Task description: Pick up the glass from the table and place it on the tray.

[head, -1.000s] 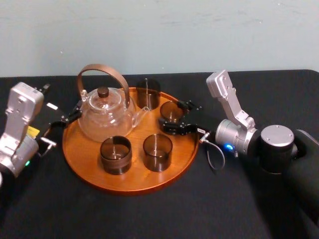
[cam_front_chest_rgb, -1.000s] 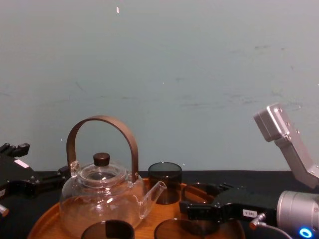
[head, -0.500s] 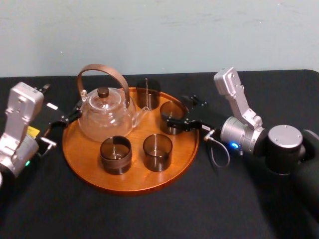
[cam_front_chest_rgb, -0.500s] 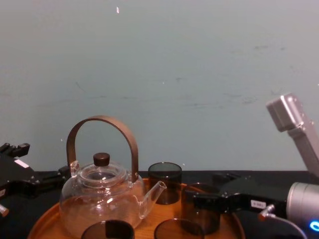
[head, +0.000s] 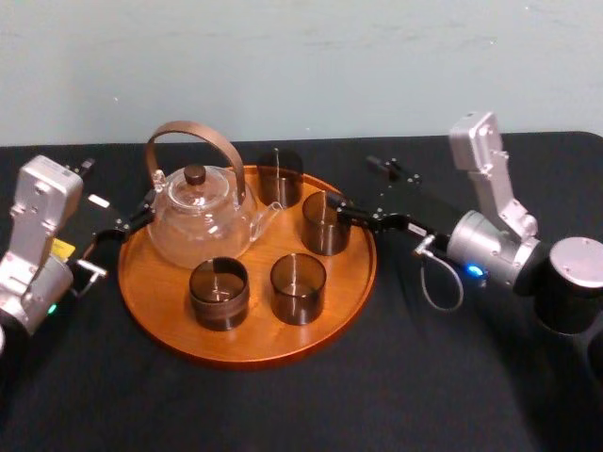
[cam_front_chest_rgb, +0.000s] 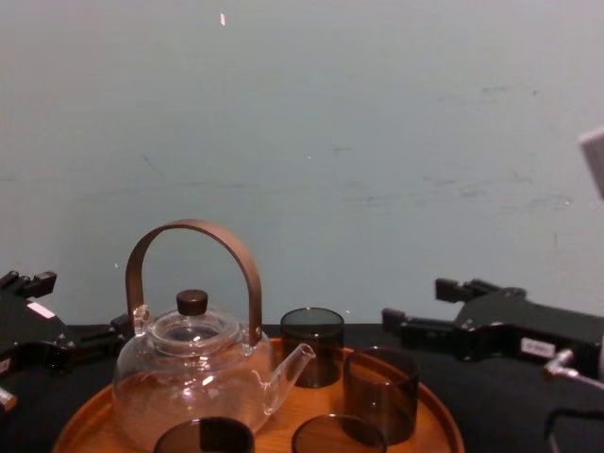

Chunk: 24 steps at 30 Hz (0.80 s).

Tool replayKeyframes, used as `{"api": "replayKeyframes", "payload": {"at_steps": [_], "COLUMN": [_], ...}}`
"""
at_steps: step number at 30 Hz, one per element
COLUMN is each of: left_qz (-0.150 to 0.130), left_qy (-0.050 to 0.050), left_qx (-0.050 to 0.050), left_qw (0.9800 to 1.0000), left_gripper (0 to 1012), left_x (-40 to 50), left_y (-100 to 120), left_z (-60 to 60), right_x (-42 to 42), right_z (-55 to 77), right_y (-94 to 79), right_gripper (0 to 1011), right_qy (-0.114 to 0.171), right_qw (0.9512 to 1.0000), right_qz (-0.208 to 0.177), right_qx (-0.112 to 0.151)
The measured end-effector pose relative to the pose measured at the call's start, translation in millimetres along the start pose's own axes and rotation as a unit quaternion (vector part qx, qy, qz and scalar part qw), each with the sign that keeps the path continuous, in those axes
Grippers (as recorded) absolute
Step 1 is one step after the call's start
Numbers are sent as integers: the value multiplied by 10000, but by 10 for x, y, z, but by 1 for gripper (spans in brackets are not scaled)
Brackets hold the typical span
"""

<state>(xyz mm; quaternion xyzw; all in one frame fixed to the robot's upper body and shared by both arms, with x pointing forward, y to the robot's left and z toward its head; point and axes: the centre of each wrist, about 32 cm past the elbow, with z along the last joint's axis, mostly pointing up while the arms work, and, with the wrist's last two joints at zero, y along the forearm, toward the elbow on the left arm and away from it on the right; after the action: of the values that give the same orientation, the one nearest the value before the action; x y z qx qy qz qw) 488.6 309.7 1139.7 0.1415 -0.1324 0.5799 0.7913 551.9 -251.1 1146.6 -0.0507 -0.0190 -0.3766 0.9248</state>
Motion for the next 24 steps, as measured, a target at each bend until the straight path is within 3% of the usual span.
{"api": "replayKeyframes", "payload": {"at_steps": [13, 24], "left_qz": [0, 0], "left_qy": [0, 0], "left_qx": [0, 0], "left_qw": [10000, 10000], "left_gripper": [1001, 1001], "left_x": [0, 0], "left_y": [0, 0], "left_z": [0, 0], "right_x": [83, 128], "right_z": [-42, -109], "right_y": [-395, -605], "right_gripper": [1002, 1002], "right_qy": [79, 140], "right_qw": [9984, 9971], "right_qz": [-509, -718], "right_qx": [217, 221]}}
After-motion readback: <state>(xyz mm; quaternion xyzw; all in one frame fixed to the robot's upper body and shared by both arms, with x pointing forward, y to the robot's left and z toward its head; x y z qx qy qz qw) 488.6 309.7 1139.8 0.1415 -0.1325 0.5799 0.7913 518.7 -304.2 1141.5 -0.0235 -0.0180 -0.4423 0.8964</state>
